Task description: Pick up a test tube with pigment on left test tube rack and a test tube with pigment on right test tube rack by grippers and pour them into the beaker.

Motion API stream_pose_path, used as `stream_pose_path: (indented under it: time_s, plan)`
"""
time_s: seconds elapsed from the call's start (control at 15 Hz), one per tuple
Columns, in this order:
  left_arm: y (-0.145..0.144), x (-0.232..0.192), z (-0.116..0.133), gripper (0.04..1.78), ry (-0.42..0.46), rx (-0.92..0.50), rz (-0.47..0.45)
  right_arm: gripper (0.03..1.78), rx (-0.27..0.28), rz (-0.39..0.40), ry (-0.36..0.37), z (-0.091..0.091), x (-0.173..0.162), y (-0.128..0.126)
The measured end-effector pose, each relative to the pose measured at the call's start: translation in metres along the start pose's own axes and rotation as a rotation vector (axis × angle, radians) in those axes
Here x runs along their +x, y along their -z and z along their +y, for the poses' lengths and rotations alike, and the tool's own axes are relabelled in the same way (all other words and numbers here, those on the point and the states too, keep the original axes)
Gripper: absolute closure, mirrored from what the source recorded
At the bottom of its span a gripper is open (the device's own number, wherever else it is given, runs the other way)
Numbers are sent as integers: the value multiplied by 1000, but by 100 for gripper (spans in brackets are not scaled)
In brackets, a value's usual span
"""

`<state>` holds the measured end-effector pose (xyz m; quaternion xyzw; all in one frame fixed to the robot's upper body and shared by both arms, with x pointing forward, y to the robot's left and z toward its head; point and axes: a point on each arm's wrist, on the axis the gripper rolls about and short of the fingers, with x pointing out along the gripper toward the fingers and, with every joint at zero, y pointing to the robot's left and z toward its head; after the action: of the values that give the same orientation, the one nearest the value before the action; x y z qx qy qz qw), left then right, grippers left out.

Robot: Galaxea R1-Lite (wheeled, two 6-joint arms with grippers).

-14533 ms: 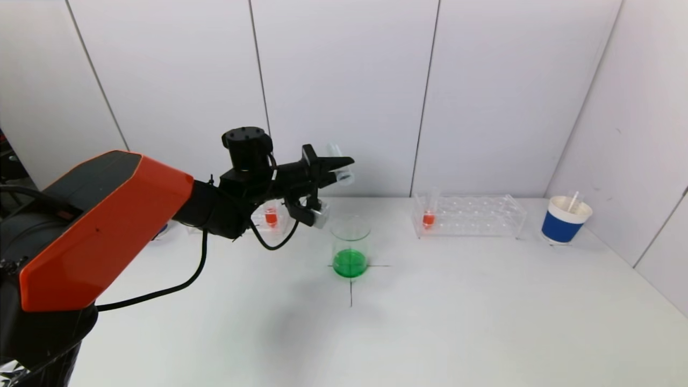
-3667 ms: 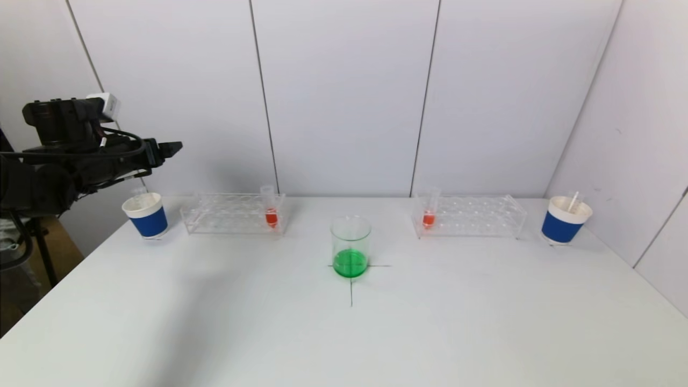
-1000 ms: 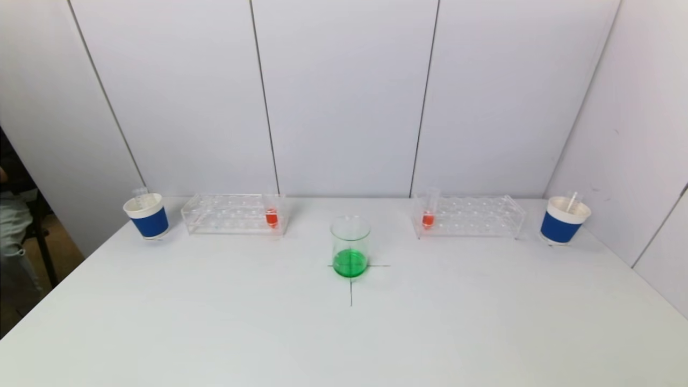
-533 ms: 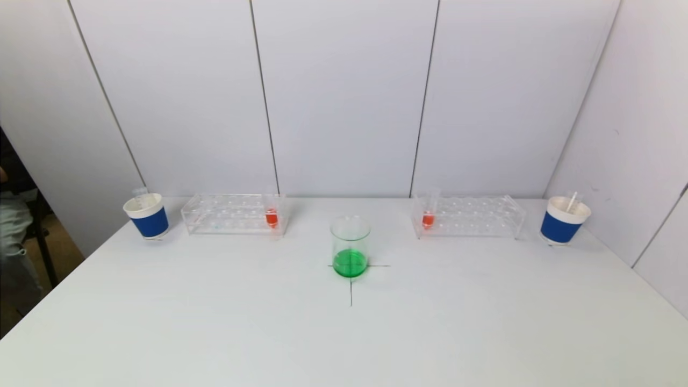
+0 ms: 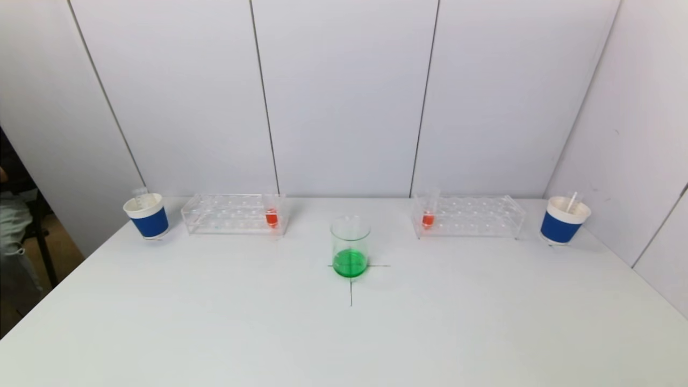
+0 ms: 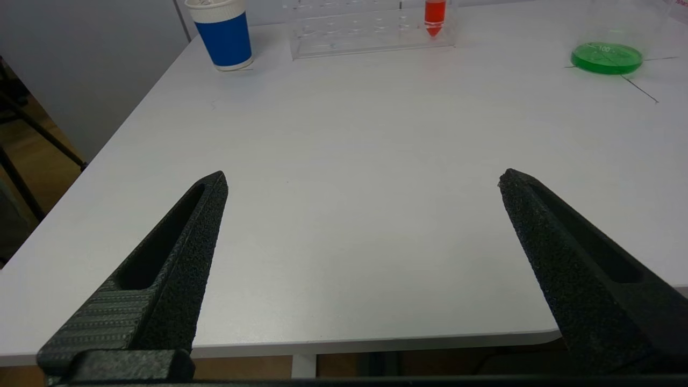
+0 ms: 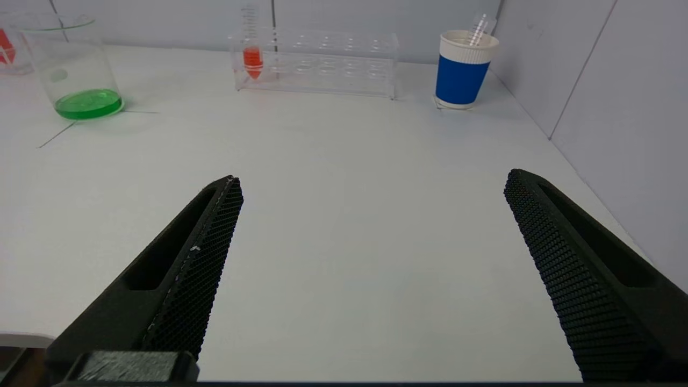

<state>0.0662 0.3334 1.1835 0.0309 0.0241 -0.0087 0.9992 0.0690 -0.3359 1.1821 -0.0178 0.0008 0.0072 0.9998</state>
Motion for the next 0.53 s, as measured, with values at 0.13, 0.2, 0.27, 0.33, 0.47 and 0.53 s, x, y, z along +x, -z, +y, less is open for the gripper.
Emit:
stream_pose_path:
  time_s: [0.13,0.2,0.27,0.33,0.47,0.53]
  plan:
    - [0,0,0,6,0,0,0,4,6,-1,1,0,0,0]
    - [0,0,0,6,0,0,0,4,11,-1,4,0,0,0]
    - [0,0,0,6,0,0,1,4,23,-1,14,0,0,0]
    - [0,0,0,6,0,0,1,4,33,-2,19,0,0,0]
    - [0,0,0,6,0,0,1,4,34,-1,19,0,0,0]
    - [0,0,0,6,0,0,1,4,34,-1,19,0,0,0]
